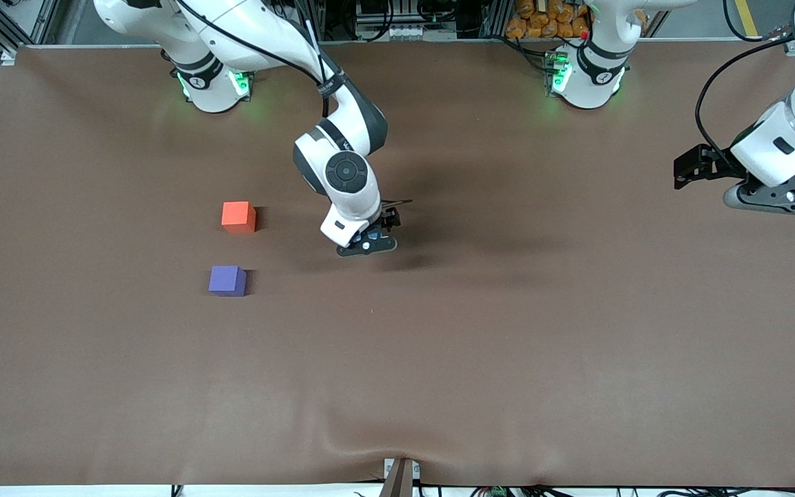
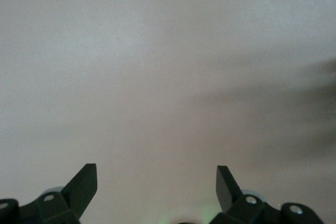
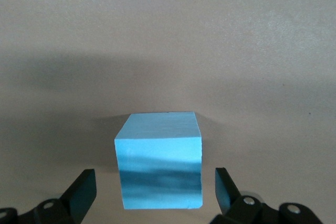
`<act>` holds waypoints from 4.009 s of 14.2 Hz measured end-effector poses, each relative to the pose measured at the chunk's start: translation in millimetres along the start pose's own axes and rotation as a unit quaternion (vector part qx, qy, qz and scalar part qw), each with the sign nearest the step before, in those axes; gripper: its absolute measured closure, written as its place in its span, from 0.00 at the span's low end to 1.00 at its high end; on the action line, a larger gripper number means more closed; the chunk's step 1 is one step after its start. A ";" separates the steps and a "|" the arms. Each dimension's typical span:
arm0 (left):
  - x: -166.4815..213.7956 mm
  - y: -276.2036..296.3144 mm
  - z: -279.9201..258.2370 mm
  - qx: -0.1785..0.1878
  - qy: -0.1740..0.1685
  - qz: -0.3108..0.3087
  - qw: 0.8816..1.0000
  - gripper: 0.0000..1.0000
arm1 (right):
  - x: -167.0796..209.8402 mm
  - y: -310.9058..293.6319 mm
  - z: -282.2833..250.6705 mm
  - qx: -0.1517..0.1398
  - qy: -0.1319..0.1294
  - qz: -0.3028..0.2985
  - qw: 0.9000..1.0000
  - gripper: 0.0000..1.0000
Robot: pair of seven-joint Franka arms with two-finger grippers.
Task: Place blue block between orange and purple blocks
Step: 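Lower the right gripper and close it on the blue block, then lift the blue block with the right gripper toward the orange block, then lower the blue block between the orange and purple blocks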
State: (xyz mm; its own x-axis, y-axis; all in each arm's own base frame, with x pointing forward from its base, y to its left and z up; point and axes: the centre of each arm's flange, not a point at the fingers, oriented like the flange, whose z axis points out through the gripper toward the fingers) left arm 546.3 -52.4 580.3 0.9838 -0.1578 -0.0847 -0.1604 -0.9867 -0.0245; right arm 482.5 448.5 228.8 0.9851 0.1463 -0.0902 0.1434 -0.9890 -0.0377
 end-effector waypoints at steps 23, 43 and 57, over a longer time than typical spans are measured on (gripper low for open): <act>4.1 -2.5 8.0 -0.001 -0.007 -0.002 1.000 0.00 | 12.8 -4.2 8.7 -0.008 0.024 -0.012 1.000 0.41; 5.1 -2.6 9.7 -0.001 -0.009 -0.002 1.000 0.00 | 56.8 230.4 -148.7 -0.003 -0.048 0.010 0.999 0.41; -15.2 -4.4 -41.2 0.001 0.017 -0.031 0.999 0.00 | 10.7 303.5 -65.1 -0.005 -0.069 0.026 0.997 0.41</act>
State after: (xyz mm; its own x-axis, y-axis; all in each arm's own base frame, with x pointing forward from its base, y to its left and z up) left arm 535.3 -47.2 622.7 0.9940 -0.0974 -0.0495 -0.0990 -0.9946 -0.0308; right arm 542.7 148.4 281.2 0.9691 0.0962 -0.2272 0.0942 -0.9954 -0.0199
